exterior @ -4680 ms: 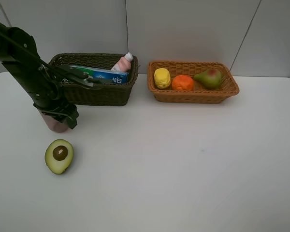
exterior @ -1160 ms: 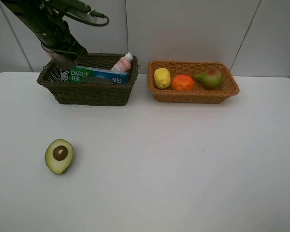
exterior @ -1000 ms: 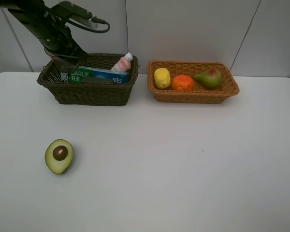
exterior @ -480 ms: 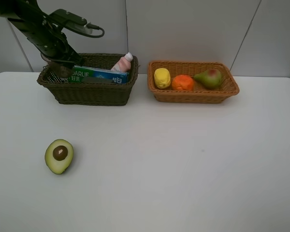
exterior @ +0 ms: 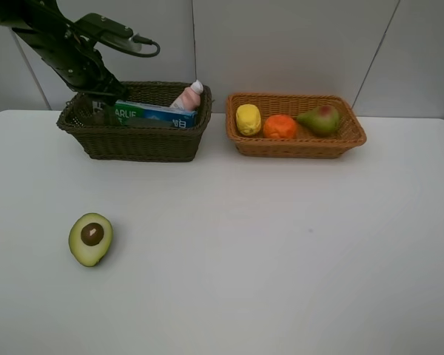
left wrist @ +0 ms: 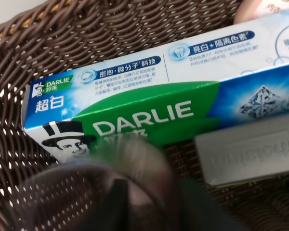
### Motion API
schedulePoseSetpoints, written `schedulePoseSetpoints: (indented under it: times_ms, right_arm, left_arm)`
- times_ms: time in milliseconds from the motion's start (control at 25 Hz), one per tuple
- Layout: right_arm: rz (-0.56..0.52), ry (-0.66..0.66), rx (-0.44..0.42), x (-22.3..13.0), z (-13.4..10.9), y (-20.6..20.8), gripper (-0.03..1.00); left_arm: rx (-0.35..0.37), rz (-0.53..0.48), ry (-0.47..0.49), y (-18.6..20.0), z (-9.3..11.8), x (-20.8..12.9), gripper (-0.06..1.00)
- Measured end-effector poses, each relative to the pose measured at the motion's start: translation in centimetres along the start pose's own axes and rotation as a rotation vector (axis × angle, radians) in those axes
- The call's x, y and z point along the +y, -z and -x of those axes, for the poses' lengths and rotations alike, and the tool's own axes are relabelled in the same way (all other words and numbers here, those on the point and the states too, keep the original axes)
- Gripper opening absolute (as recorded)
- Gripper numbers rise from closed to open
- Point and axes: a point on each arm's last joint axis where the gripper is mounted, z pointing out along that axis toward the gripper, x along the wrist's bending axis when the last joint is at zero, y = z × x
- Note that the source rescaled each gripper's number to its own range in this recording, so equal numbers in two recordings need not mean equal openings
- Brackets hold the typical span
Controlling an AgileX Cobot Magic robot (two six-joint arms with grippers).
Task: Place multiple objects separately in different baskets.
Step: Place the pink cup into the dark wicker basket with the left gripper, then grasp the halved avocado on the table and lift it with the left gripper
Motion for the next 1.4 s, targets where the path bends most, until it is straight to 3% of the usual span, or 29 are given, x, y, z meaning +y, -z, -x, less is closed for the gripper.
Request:
schedulePoseSetpoints:
  times_ms: [120,240,800,1200,1400]
  right_arm:
    - [0.0,0.0,0.0,0.0,0.0,0.0,1.0]
    - [0.0,0.0,0.0,0.0,0.0,0.0,1.0]
    - [0.0,0.0,0.0,0.0,0.0,0.0,1.0]
    - [0.0,0.0,0.0,0.0,0.0,0.0,1.0]
    - [0.0,0.0,0.0,0.0,0.0,0.0,1.0]
  left_arm:
    - [0.0,0.0,-0.033,0.0,0.0,0.0,0.83]
    - [-0.001,0.0,-0.05,0.0,0.0,0.0,0.97]
    - [-0.021,-0.039,-0.042,0.4,0.2,-0.3,1.0]
    - [-0.069,-0.085,-0.045,4.8,0.5,-0.1,1.0]
    - [-0.116,-0.148,-0.105,7.0,1.0,-0.5,1.0]
